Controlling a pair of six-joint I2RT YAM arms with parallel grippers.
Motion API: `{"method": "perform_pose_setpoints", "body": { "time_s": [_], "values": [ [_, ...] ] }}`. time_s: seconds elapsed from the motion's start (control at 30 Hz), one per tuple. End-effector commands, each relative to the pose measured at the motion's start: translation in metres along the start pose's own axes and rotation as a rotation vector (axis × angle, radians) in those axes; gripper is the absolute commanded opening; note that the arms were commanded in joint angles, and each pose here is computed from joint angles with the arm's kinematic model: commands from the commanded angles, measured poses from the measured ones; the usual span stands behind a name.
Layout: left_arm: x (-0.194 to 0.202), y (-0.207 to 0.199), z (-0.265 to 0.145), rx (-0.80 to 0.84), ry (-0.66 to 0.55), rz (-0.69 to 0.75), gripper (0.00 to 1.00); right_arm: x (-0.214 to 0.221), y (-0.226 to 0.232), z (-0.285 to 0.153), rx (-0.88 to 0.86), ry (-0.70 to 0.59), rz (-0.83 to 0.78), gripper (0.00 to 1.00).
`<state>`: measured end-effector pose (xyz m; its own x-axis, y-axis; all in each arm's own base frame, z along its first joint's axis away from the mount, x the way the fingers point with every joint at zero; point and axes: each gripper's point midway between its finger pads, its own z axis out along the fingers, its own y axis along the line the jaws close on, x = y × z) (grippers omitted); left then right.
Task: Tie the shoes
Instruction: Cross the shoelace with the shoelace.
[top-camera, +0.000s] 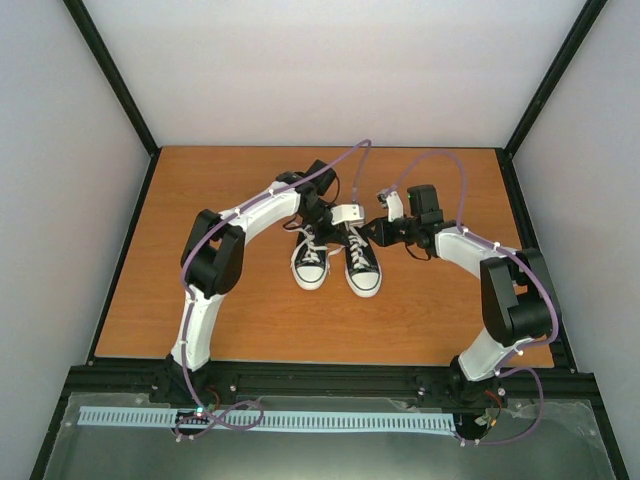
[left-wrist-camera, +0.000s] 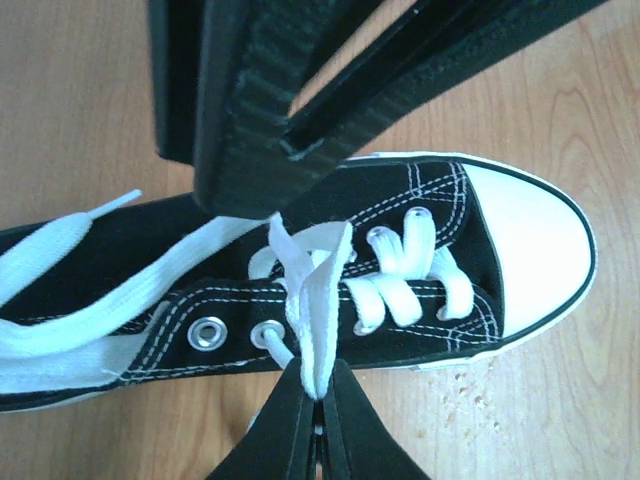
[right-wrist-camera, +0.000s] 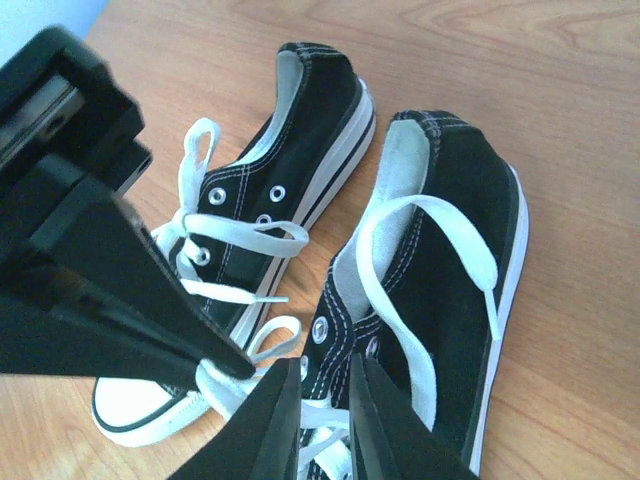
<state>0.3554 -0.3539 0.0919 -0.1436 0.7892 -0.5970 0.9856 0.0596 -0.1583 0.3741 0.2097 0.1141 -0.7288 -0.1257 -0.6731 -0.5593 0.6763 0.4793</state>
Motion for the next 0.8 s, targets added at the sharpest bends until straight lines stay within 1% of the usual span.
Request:
{"method": "perform_pose_setpoints", "body": {
  "time_s": [0.0,0.07,0.13,0.2,0.3,0.4,0.47,0.53,0.63,0.7,0.77],
  "values": [
    [-0.013,-0.015,-0.018,0.037,-0.042,0.034,0.01,-0.009,-0.004,-0.004,0.027,-0.023,-0.004,0.21],
    [-0.014,-0.013,-0.018,0.031,-0.044,0.018,0.01,-0.012,0.0,-0.01,0.032,-0.033,-0.012,0.26],
    [-0.017,0.001,-0.019,-0.032,-0.042,-0.033,0.01,-0.016,0.006,-0.019,0.036,-0.055,-0.038,0.28],
    [-0.02,0.014,-0.022,-0.089,-0.039,-0.096,0.01,-0.017,0.022,-0.03,-0.007,-0.091,-0.091,0.33],
    [-0.021,0.013,-0.024,-0.069,-0.046,-0.137,0.01,-0.018,0.057,-0.048,-0.113,-0.177,-0.247,0.41],
    [-0.021,0.008,-0.023,-0.04,-0.064,-0.163,0.01,-0.011,0.08,-0.063,-0.17,-0.288,-0.424,0.42],
    [-0.023,0.005,-0.022,-0.014,-0.072,-0.179,0.01,-0.001,0.089,-0.066,-0.206,-0.329,-0.542,0.45],
    [-0.026,0.001,-0.024,0.012,-0.075,-0.186,0.01,0.013,0.089,-0.057,-0.208,-0.302,-0.654,0.49],
    [-0.027,-0.002,-0.026,0.026,-0.07,-0.189,0.01,0.027,0.08,-0.035,-0.156,-0.204,-0.732,0.5],
    [-0.026,-0.005,-0.026,0.039,-0.069,-0.184,0.01,0.031,0.081,-0.021,-0.133,-0.162,-0.808,0.49],
    [-0.026,-0.009,-0.026,0.054,-0.071,-0.177,0.01,0.029,0.074,-0.008,-0.049,-0.133,-0.903,0.44]
  ]
}}
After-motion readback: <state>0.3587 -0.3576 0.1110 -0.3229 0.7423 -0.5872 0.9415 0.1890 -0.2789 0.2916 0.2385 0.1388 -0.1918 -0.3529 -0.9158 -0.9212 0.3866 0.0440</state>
